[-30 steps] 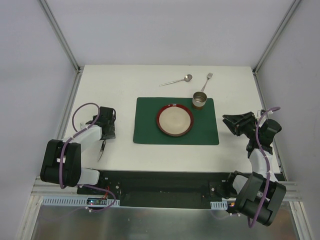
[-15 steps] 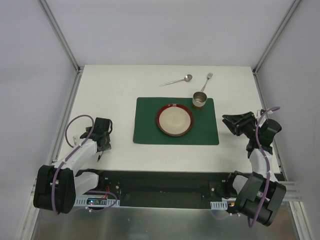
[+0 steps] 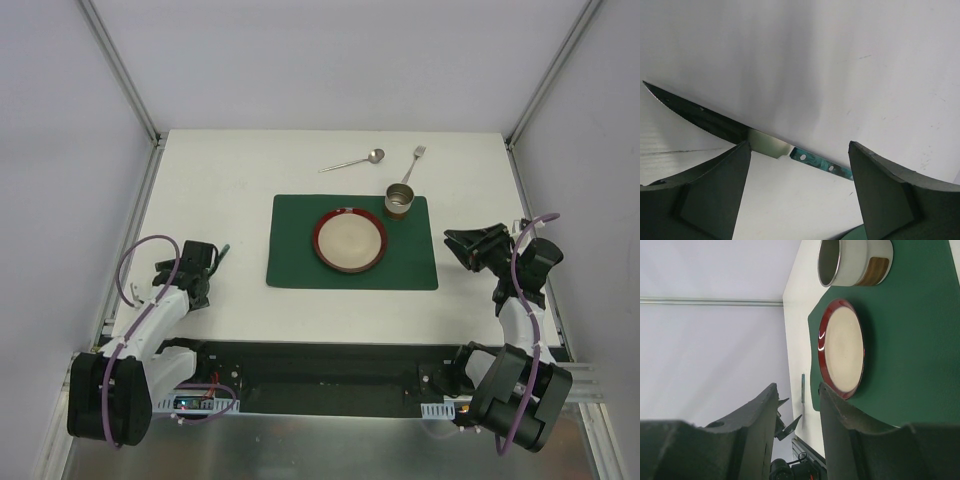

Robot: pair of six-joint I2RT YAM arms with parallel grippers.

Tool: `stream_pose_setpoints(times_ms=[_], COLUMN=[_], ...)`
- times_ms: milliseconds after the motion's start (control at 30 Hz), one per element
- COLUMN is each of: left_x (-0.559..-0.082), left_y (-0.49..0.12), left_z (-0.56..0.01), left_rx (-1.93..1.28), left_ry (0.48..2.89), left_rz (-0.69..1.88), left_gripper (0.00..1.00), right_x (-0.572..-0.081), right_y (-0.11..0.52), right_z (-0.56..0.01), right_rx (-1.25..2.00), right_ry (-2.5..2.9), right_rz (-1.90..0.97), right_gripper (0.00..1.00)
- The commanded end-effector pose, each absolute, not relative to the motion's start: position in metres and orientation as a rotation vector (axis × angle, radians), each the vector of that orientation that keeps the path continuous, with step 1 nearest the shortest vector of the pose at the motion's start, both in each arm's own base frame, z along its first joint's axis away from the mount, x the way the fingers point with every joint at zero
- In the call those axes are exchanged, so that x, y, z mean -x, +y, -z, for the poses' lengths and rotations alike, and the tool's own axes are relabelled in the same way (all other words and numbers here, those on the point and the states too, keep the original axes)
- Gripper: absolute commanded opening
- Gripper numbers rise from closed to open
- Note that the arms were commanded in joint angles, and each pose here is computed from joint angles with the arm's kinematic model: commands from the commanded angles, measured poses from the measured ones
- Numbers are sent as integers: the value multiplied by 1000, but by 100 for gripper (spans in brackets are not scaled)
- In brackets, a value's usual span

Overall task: Set the dinner table for one person
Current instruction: Pick up the knife at the center of the board.

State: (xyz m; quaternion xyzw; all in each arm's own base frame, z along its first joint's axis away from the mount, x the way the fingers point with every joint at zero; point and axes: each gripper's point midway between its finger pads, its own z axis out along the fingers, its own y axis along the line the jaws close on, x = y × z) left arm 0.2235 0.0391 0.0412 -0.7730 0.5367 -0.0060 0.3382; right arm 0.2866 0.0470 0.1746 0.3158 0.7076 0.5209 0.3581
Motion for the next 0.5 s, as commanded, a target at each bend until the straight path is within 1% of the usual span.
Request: stream_pose_setpoints(times_ms=[0, 233, 467], left_x=[-220, -221, -230], left_y=[56, 62, 59], left_z=[-50, -48, -49], left_rx=[1977, 1967, 1965], left_ry=[1365, 1387, 1401], left_rz=[-76, -137, -109], left_gripper=[79, 80, 79], right_x=[-286, -282, -281], right_y=[49, 51, 50], right_z=[-183, -183, -187], right_rx=[-741, -744, -743], right_ry=[1808, 1804, 1800], right_rz=[-1354, -1360, -1353], right_gripper=[41, 41, 41])
